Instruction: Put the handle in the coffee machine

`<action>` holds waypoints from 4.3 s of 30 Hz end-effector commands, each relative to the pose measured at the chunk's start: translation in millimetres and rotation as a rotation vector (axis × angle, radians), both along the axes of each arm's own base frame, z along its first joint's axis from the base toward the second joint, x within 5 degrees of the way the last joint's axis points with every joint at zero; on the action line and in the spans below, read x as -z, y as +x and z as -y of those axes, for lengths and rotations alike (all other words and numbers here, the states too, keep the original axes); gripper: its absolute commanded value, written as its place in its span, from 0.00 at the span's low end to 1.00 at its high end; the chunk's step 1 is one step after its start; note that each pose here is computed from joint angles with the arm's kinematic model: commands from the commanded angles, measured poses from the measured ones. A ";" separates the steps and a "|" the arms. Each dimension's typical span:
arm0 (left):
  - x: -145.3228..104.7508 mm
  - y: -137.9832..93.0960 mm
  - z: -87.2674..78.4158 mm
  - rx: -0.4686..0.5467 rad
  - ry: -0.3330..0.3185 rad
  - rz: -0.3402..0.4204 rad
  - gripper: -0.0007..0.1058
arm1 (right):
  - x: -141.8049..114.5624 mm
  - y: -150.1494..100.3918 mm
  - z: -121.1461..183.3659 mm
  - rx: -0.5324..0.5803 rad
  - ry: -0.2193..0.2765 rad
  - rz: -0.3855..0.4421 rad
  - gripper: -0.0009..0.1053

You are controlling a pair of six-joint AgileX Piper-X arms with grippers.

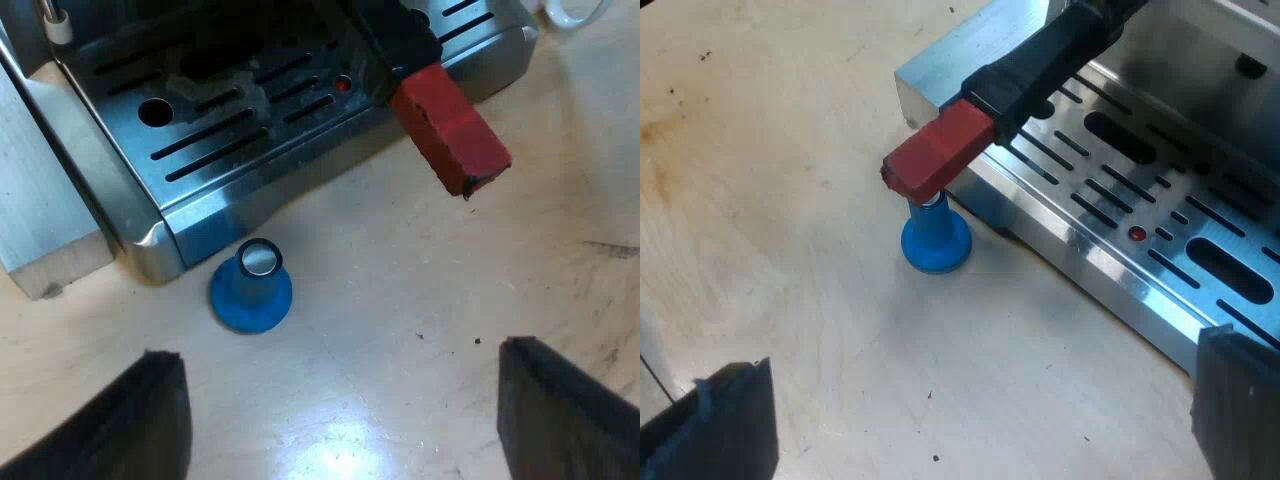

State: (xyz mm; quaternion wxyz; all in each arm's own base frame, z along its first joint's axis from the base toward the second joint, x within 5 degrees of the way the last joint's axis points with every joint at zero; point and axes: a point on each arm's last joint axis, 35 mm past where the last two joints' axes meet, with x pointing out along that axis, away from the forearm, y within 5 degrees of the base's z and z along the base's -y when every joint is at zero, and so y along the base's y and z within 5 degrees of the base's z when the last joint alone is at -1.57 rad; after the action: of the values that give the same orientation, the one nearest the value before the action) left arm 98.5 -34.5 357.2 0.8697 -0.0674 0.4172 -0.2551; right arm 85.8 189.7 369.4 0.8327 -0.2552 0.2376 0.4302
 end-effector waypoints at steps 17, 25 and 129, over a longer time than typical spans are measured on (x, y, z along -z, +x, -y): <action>-32.8 6.6 -21.2 -0.198 0.048 0.207 0.63 | -5.5 60.0 46.7 0.427 0.088 -0.063 0.81; -62.3 4.6 -22.7 -0.211 0.039 0.357 0.63 | -19.8 70.0 94.8 0.601 0.127 -0.005 0.81; 68.3 -66.3 -32.8 -0.502 0.135 0.447 0.63 | 125.4 -40.6 185.2 0.751 0.070 0.082 0.81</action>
State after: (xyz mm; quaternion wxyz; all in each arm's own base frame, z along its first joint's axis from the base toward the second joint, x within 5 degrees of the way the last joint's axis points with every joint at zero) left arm 30.3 -2.1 286.2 0.9772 -0.0503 0.2055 -0.0186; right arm 44.0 4.3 242.5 0.9485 -0.1374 0.2710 0.0890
